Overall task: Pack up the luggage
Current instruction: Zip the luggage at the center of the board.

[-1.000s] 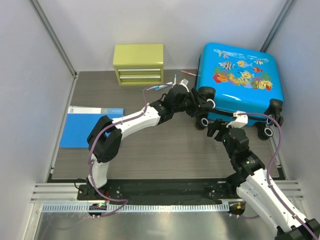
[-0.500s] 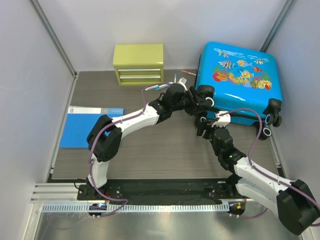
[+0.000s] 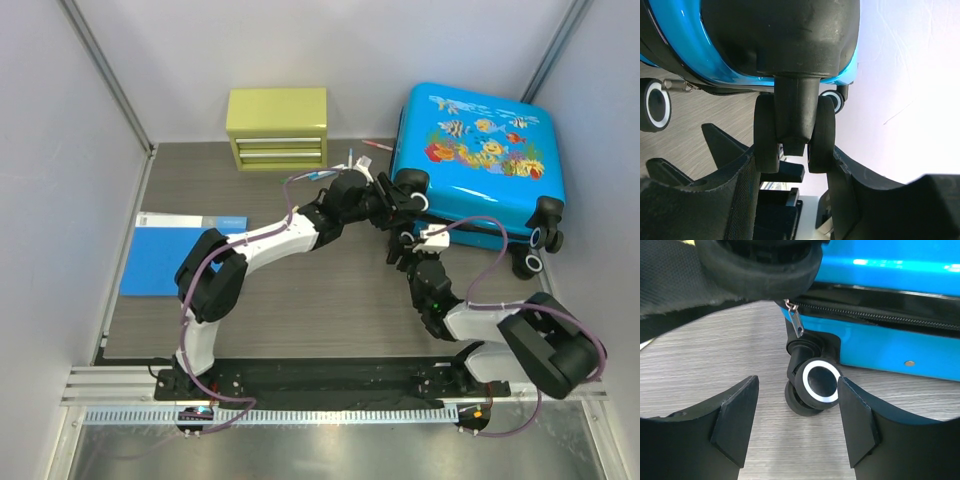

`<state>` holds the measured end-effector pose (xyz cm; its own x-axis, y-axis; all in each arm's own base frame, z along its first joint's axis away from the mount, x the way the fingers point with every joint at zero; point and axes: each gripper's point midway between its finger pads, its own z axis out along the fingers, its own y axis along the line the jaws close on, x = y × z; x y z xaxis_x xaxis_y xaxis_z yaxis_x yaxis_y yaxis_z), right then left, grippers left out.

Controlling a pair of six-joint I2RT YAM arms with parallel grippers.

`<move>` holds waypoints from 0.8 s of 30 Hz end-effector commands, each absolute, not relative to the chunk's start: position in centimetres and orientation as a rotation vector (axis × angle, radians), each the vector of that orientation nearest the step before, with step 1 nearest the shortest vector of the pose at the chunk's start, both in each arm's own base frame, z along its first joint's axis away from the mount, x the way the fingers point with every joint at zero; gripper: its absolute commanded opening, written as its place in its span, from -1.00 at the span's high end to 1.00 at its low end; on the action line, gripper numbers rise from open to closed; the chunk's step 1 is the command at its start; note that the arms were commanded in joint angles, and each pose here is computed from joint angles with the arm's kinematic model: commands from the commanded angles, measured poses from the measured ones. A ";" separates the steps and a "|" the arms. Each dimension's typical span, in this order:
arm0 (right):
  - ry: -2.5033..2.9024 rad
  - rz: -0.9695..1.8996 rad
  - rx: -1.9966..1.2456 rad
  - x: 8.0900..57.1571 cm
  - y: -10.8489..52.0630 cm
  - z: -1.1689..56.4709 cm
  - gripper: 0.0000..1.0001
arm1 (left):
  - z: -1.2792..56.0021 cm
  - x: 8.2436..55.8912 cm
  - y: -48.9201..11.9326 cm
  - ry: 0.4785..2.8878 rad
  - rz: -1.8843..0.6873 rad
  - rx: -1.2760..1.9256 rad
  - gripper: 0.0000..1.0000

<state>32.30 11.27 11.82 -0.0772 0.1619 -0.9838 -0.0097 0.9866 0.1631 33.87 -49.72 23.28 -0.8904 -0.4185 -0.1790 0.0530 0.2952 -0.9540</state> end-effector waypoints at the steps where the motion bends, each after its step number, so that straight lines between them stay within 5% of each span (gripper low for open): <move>1: 1.451 0.177 0.197 34.1 11.6 16.2 -0.36 | 35.4 35.3 -50.2 1.764 -1.886 -0.243 1.00; 24: 1.242 0.152 0.195 34.9 10.1 20.1 -0.24 | 35.2 33.7 -50.4 1.691 -1.892 -0.153 1.00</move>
<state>34.74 10.38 8.99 -0.0783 -0.0112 -0.9969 0.0288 0.9995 -0.0135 33.75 -50.67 23.13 -0.8965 -0.3942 -0.2022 0.1033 0.2580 -0.9606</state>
